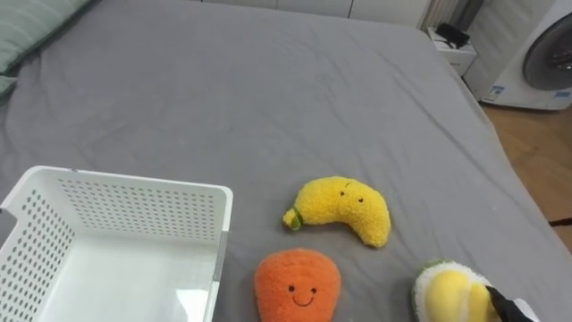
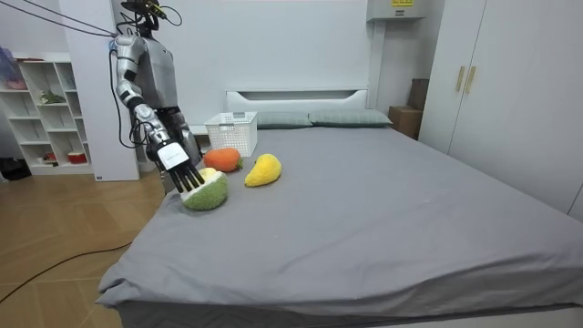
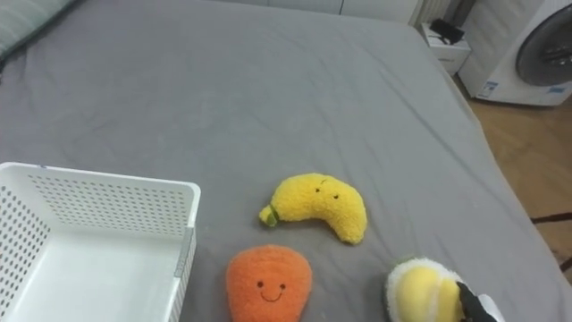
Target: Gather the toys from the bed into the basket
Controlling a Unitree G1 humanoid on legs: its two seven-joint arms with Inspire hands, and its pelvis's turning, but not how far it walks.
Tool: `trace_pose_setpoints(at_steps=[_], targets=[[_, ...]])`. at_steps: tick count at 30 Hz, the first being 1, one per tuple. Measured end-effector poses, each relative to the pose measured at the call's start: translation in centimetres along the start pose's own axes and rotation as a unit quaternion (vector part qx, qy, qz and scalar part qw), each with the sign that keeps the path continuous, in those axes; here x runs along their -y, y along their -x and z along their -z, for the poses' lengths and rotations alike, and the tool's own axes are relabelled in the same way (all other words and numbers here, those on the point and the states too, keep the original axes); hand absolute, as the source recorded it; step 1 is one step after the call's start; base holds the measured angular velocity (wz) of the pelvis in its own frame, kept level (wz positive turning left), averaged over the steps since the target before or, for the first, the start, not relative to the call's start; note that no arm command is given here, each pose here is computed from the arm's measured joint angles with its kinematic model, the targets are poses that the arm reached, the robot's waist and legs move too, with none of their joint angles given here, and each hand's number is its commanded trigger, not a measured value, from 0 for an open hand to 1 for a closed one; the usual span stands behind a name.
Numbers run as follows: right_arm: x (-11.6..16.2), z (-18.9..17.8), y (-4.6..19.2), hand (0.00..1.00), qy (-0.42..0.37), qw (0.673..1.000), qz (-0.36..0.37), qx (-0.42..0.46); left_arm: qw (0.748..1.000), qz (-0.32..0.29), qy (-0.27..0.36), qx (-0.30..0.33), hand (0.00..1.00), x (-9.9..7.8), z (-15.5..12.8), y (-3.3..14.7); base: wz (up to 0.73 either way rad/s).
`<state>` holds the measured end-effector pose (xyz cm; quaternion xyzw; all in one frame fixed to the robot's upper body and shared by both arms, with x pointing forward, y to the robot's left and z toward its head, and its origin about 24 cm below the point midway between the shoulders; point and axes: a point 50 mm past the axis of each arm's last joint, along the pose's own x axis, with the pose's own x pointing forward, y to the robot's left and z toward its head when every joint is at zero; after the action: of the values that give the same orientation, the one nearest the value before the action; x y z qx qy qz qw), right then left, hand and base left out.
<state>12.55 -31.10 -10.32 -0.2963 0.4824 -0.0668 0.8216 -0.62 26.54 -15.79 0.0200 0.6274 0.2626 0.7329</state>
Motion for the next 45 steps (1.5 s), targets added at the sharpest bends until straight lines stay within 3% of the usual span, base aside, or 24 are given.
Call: trace_pose_setpoints(at_steps=[14, 38, 45], targets=[[0.5, -0.4, 0.1, 1.00, 0.052, 0.995, 0.082, 0.009, 1.000, -0.001, -0.006, 0.014, 0.00, 0.5, -1.0, 0.0, 0.01], [-0.4, -0.4, 0.2, 1.00, 0.060, 0.994, 0.086, 0.012, 0.999, -0.012, -0.027, 0.019, 0.00, 0.0, -1.0, -0.1, 0.00], [0.9, -3.0, 0.5, 1.00, 0.053, 0.991, 0.102, 0.063, 1.000, -0.011, -0.011, 0.025, 0.00, 0.0, -1.5, -0.1, -0.02]])
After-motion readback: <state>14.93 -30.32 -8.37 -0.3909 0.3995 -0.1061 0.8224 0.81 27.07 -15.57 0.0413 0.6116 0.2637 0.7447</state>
